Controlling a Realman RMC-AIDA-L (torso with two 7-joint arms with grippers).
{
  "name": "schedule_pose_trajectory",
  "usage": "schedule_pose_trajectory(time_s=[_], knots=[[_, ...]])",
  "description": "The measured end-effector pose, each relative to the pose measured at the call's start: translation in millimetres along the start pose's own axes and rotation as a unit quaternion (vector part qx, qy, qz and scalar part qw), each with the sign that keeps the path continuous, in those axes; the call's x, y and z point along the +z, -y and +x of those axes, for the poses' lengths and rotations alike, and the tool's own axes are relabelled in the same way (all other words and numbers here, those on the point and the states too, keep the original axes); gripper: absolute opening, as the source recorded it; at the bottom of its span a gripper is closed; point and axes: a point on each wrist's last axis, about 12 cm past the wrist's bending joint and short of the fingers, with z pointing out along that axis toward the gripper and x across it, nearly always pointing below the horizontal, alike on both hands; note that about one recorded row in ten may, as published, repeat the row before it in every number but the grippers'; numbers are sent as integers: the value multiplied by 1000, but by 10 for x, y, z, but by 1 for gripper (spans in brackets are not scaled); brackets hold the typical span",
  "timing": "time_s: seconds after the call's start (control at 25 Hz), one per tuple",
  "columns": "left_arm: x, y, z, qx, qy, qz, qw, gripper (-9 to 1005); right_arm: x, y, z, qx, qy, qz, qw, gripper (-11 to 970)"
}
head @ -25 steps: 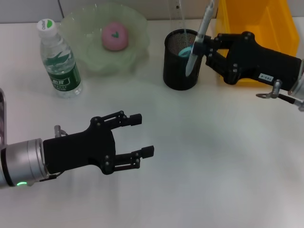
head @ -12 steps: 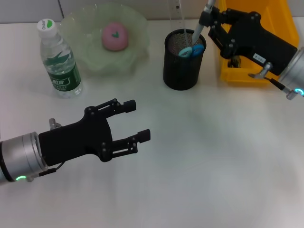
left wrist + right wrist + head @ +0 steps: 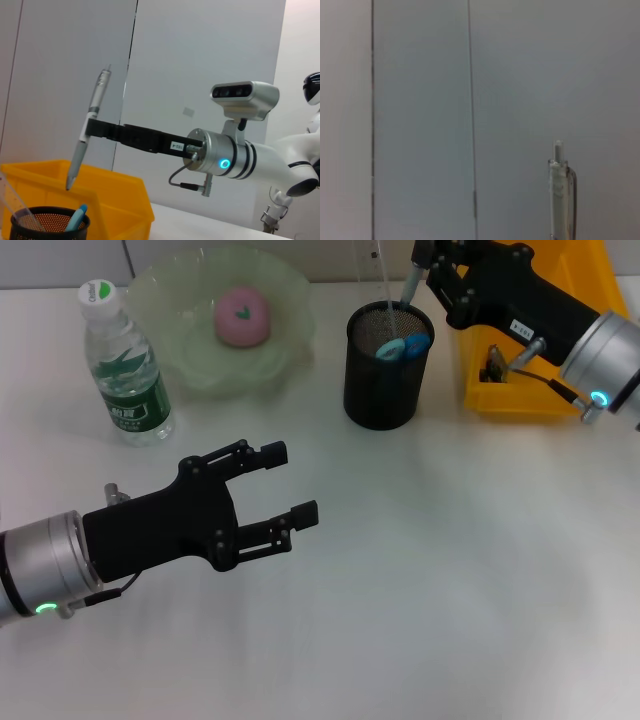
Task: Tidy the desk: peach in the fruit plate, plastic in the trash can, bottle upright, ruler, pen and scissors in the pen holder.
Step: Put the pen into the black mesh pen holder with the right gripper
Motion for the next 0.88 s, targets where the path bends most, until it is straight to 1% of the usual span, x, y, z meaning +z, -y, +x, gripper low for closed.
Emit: schedule_pose_trajectory(time_s=[0.04, 0.36, 0.52, 0.6, 0.64, 0.88], knots=[[7, 9, 9, -4, 1, 0, 1000, 783, 34, 25, 5, 3, -7, 11, 1000, 129], [23, 8, -1, -9, 7, 0, 1000, 783, 145, 62, 50, 9, -38, 32, 999, 128], [31, 2, -8, -10, 7, 1, 1000, 783, 189, 52, 74, 10, -54, 30, 998, 128], [34, -1, -11, -10, 7, 1, 1000, 783, 231, 41, 88, 9, -69, 25, 997, 128], [35, -1, -12, -9, 7, 1, 1000, 783, 290, 33, 102, 9, -86, 23, 996, 128], [36, -3, -15, -9, 8, 2, 1000, 783, 387, 25, 117, 19, -113, 24, 993, 127]])
